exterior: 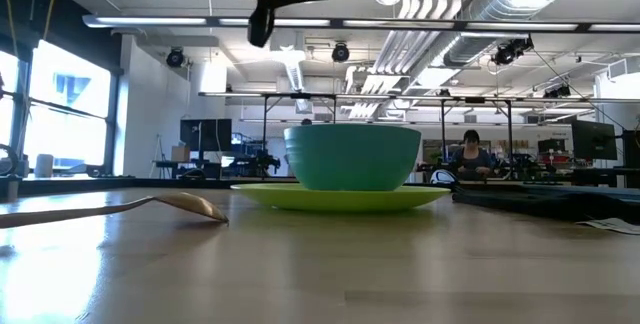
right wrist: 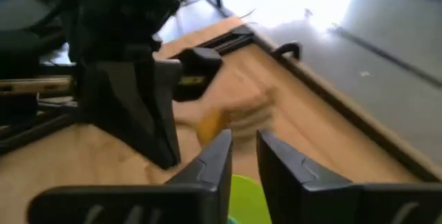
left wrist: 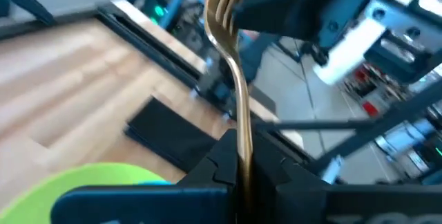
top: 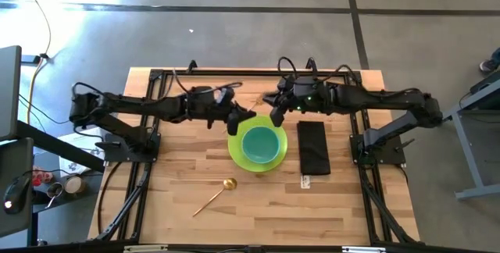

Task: Set table place
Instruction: Put the gold fork beside the plate

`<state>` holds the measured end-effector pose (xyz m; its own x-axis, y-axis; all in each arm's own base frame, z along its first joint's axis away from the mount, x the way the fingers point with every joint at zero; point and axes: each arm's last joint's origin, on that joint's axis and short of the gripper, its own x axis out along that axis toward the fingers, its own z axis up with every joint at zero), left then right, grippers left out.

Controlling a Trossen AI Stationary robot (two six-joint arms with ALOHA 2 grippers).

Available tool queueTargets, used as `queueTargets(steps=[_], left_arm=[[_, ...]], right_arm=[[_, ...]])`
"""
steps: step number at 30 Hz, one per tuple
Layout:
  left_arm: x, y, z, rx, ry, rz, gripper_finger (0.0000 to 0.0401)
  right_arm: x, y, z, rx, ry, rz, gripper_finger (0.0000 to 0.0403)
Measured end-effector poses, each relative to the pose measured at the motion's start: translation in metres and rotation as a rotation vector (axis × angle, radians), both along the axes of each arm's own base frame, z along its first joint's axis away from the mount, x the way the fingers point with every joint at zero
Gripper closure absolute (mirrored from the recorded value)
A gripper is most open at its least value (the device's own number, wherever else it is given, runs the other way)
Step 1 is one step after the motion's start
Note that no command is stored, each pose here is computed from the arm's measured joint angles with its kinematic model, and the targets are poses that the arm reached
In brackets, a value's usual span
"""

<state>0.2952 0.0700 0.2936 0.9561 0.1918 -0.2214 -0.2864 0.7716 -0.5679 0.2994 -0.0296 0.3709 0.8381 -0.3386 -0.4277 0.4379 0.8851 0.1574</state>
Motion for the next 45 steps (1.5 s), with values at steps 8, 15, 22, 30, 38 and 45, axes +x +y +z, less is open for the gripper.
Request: queueTargets(steps=[8,15,22,30,38,45], left_arm=[[-0.016,-0.003,0.012,0.045,0.018,0.035,0.0401],[-0.016,-0.014,-0.002,0.018,0.091,0.028,0.0401],[-0.051,-0.036,-0.051,-0.145,-0.005,0.227,0.0401],[-0.1,-0.076,-0.121,-0.316,-0.131,0.559,0.0401],[-0.104,-0.1,-0.152,-0.348,-0.133,0.73,0.0401],[-0.087,-0.105,-0.165,-0.366,-0.05,0.709,0.0401]], right_arm=[[-0.008,-0.005,0.042,-0.106,-0.035,-0.027,0.0298],[-0.008,-0.001,0.024,-0.038,0.068,-0.038,0.0297],[-0.01,0.006,0.018,-0.021,0.119,-0.024,0.0297],[-0.011,0.008,0.018,-0.033,0.132,-0.013,0.0297],[-0.011,0.007,0.018,-0.041,0.135,-0.008,0.0297],[-0.011,0.008,0.017,-0.037,0.142,-0.001,0.0297]])
